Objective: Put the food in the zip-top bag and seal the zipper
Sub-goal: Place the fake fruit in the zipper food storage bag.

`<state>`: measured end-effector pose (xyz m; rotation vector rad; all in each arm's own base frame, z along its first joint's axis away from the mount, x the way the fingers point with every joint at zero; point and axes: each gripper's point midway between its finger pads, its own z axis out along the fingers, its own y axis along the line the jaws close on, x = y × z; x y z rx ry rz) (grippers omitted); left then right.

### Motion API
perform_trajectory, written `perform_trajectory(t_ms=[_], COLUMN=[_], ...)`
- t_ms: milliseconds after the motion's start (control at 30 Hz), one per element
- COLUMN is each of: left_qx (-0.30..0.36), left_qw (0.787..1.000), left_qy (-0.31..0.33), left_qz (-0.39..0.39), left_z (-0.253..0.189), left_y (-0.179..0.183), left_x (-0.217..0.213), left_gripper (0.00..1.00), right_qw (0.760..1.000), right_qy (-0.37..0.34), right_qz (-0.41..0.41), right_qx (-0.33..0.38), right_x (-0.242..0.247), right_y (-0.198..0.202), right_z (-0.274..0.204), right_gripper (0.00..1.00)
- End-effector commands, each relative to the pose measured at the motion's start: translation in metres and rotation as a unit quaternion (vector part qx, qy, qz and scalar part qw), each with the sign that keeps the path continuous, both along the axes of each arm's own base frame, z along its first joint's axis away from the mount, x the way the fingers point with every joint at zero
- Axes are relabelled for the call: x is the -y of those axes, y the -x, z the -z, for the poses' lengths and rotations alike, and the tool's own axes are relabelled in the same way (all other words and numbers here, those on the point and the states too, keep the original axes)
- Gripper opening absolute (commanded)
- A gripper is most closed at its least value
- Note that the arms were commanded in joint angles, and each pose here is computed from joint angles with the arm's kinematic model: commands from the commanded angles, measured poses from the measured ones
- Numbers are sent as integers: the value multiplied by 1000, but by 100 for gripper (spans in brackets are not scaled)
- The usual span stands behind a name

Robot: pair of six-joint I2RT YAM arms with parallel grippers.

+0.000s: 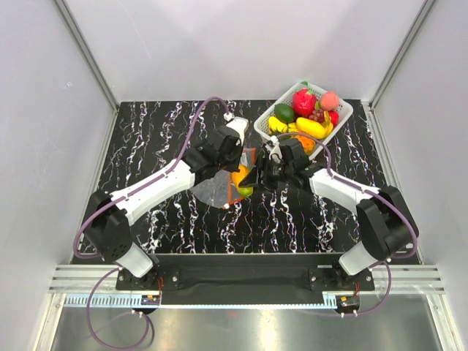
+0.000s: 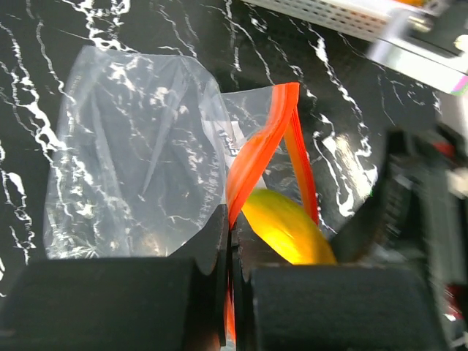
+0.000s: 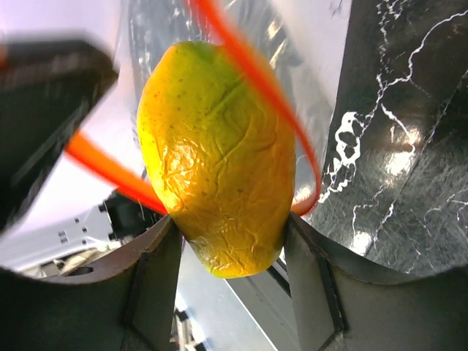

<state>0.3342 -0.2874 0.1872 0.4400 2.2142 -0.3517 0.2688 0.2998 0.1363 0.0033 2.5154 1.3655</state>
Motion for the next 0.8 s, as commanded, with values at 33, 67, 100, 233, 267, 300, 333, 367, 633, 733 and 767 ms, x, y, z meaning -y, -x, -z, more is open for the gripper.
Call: perform_trajectory(t_ms=[33,67,100,233,267,300,333,367,633,733,767], left_qx=[26,24,21,10,9,5,3,4,15,20,19], left_qw=[998,998,998,997,997,997,997,997,999,998,998], left_qy=[50,53,57,73,75,74,74,74,45,49,53], left_qz=[20,21,25,24,25,25,24,21,-16,-30,-32], left_z=[-28,-26,-25,-24,-26,-26,-26,-30,-44,-55,-56], left_y=[8,11,13,17,18,19,19,17,7,3,2], left_x=[17,18,22,27,28,27,28,27,6,-7,-10], left_gripper=[0,0,0,0,0,0,0,0,0,0,1], right_qw=[999,999,998,997,997,997,997,997,989,976,972], right_qy=[-42,-45,-47,-62,-60,-54,-42,-34,33,67,74], right_qz=[21,24,34,45,45,50,51,55,103,140,153], right_qx=[21,14,12,15,18,25,29,34,97,153,165], right_x=[-19,-20,-20,-25,-25,-24,-21,-18,25,50,57], right_y=[-25,-25,-28,-34,-34,-35,-33,-32,-17,-19,-25], right_z=[-21,-19,-17,-20,-21,-21,-22,-23,-55,-78,-87], right_gripper=[42,42,43,61,73,80,87,90,87,79,78])
